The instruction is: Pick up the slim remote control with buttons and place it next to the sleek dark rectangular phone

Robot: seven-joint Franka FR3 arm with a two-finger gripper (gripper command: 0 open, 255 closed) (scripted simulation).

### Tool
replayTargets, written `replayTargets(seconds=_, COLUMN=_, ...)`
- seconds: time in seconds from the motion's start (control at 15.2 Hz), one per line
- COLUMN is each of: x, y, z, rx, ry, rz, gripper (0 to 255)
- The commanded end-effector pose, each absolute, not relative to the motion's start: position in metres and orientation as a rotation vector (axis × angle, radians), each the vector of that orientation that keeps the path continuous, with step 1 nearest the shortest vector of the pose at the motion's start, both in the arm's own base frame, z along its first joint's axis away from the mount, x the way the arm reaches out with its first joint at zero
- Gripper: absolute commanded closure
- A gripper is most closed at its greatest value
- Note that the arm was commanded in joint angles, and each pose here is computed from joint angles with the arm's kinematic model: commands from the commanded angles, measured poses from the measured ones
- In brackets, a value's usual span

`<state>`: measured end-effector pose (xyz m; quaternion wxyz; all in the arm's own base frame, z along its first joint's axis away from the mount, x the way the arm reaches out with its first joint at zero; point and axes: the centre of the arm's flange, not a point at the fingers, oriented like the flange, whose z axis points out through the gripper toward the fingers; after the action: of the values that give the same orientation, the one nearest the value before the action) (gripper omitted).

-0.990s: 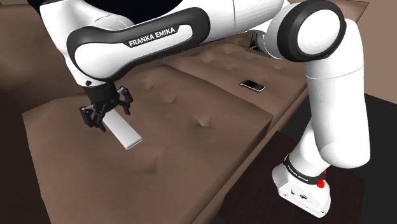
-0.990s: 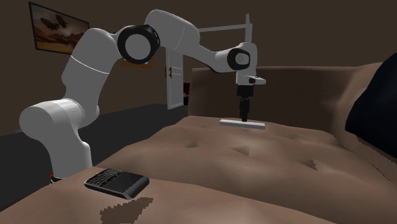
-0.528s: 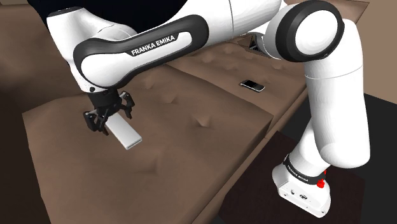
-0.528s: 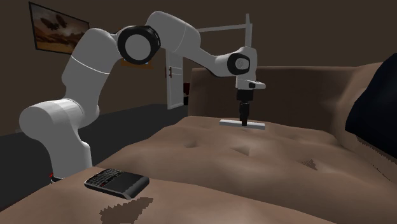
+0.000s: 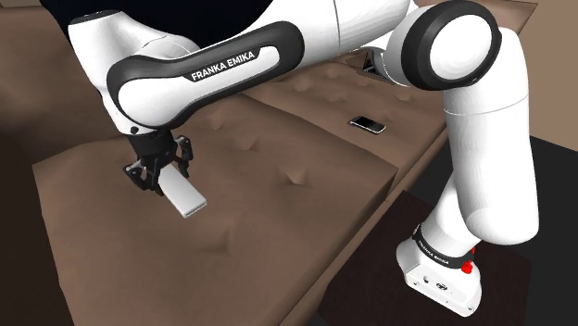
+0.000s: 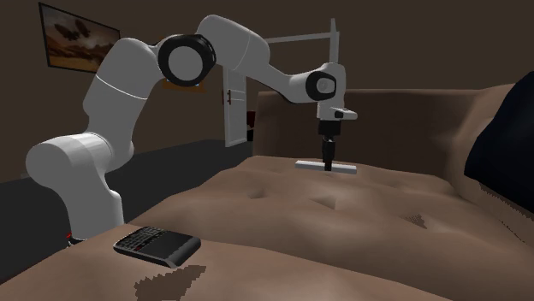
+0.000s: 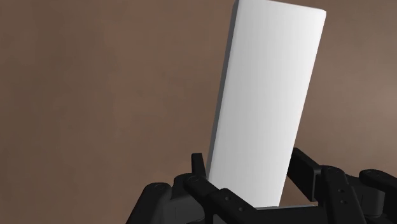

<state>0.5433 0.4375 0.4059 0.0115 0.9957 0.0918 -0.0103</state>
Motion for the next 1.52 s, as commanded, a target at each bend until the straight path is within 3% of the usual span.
replayTargets(seconds=0.0, x=0.543, y=0.437, z=0.406, rx=3.105, ry=0.287, rz=-0.033, gripper=255)
replayTargets(seconds=1.45, x=0.543, y=0.438, z=0.501, rx=3.105, ry=0.287, rz=-0.033, gripper=255)
